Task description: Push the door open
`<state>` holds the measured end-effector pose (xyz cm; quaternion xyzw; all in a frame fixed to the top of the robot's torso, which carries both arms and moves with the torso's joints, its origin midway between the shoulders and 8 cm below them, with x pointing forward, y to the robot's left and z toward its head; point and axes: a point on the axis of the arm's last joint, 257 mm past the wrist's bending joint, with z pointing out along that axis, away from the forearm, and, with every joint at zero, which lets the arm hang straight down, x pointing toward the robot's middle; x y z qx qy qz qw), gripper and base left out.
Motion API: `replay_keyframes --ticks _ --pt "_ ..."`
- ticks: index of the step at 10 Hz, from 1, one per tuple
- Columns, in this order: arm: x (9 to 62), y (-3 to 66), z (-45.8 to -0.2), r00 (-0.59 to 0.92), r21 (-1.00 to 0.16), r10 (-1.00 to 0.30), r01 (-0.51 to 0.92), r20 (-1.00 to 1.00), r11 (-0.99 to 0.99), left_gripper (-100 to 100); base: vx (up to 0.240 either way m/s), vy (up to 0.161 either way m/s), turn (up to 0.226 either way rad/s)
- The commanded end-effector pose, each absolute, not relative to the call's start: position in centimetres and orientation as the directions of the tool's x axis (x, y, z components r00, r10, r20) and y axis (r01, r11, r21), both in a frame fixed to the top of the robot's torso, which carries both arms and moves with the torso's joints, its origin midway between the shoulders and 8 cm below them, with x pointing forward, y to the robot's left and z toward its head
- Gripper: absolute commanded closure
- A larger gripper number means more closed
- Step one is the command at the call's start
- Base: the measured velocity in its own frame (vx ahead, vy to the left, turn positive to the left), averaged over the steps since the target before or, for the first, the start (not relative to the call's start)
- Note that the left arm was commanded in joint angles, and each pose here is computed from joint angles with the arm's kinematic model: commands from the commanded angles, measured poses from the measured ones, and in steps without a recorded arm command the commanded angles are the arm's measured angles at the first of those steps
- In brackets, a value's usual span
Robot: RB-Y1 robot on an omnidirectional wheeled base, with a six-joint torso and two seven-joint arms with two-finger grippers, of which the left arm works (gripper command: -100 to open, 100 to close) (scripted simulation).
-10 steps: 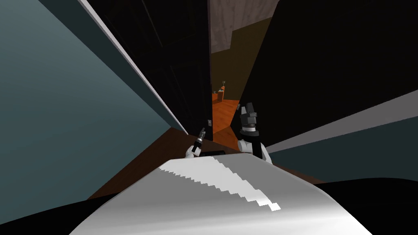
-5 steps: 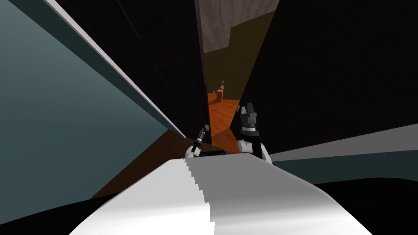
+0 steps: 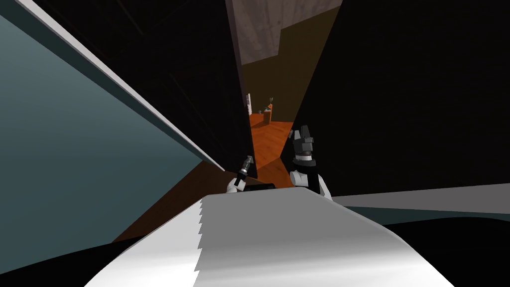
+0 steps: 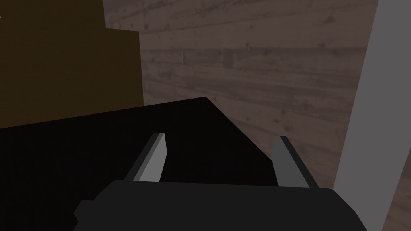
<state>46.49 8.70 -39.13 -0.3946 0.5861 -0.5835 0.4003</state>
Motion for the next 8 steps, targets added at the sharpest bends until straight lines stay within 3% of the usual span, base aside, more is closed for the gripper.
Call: replay_keyframes --ticks 1,5,8 --pt "46.5 8.7 -39.1 -0.368 -1.0 -0.93 0.004 -0.009 0.008 100 -0.031 0.015 -0.019" --pt "46.5 8.7 -39.1 -0.368 -1.0 -0.93 0.004 -0.009 0.008 100 -0.009 0.005 0.0" --pt "46.7 10.5 -39.5 -0.344 -1.0 -0.939 0.002 -0.028 0.03 100 0.126 -0.062 0.047"
